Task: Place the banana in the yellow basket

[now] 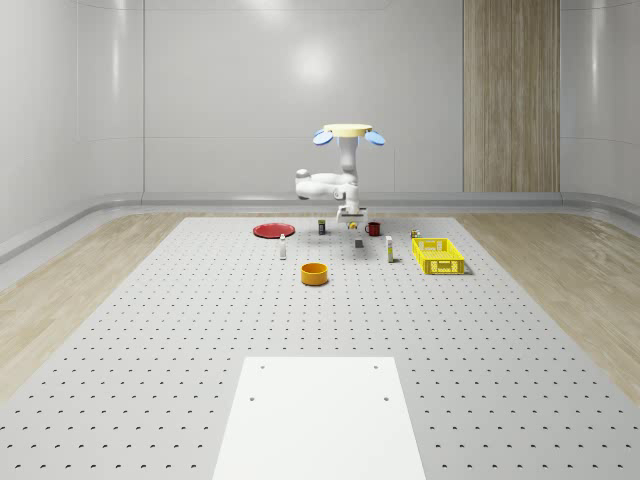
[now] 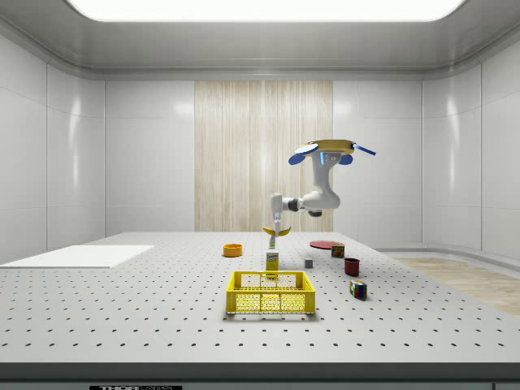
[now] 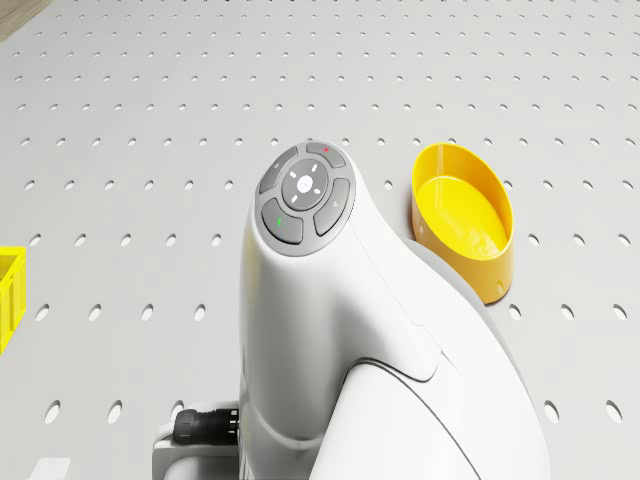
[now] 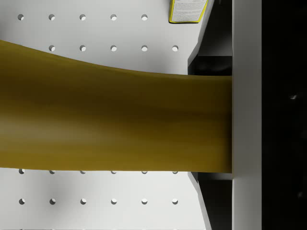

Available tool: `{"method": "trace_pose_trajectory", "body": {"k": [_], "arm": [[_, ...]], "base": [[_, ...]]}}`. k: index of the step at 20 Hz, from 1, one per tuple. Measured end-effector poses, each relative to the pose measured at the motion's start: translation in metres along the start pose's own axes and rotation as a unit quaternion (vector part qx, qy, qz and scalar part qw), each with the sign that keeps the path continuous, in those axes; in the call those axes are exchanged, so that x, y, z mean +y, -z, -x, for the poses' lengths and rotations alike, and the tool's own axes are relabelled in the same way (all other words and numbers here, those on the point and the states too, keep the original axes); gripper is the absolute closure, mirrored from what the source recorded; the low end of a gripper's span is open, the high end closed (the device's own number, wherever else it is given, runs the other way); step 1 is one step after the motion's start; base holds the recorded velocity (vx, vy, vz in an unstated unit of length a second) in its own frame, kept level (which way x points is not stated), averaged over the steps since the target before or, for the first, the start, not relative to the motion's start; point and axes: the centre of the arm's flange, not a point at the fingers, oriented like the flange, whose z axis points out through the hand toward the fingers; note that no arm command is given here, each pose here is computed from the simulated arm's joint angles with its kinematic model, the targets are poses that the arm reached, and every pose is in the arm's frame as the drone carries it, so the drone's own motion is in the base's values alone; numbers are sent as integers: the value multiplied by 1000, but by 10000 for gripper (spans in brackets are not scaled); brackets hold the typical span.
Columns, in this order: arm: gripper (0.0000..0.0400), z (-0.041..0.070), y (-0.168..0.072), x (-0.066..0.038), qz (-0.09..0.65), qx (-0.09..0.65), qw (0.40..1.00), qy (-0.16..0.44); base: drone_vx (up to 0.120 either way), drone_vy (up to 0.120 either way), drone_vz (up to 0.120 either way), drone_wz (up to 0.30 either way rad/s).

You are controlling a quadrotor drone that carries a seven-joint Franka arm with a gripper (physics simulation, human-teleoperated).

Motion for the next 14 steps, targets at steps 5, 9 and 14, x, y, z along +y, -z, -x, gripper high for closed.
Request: {"method": "trace_pose_trajectory", "body": {"k": [5,9,14], "arm": [[205,0,0,0,0,0,1000,0],[205,0,0,0,0,0,1000,0],[205,0,0,0,0,0,1000,0]], "base": [[0,120,56,0],[0,120,0,0],[0,120,0,0]]}}
